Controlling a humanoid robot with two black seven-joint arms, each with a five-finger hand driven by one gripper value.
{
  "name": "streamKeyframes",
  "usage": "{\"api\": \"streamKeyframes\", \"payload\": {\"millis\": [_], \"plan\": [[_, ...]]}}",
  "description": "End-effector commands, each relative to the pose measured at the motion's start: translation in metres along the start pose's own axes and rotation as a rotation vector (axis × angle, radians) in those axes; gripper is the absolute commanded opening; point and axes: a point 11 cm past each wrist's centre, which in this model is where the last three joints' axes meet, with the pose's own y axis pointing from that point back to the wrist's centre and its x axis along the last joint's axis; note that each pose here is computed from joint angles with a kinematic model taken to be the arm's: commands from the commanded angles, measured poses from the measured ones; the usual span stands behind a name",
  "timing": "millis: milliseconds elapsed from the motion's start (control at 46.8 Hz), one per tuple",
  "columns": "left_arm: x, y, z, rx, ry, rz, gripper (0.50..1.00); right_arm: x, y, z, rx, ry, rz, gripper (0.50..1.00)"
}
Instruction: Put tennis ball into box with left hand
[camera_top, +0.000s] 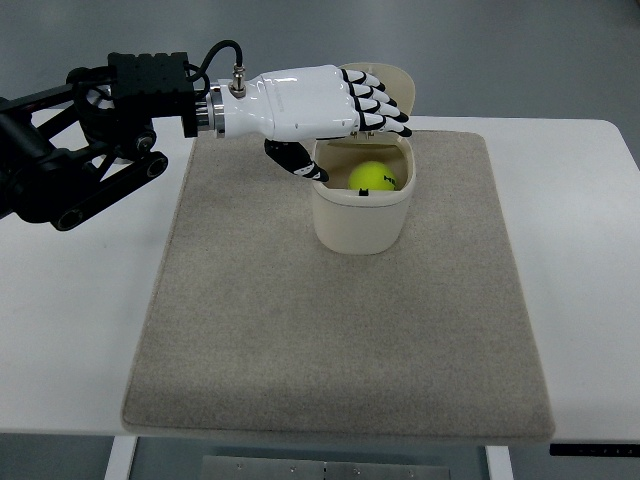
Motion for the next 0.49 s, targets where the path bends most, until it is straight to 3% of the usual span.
{"api": "streamKeyframes", "payload": {"millis": [0, 128, 470], "plan": [[0.000, 0.001, 0.002, -0.008, -0.001, 0.002, 0.960, 0.000, 0.000, 0.000, 0.000, 0.000, 0.000, 0.913], [0.005, 0.007, 0.003, -0.010, 0.010, 0.017, 0.960, 0.000, 0.000, 0.000, 0.000, 0.000, 0.000, 0.913], [-0.012, 0.059, -0.015, 0.110, 0.358, 0.141, 0.992, 0.000, 0.000, 0.000, 0.000, 0.000, 0.000, 0.913]]}}
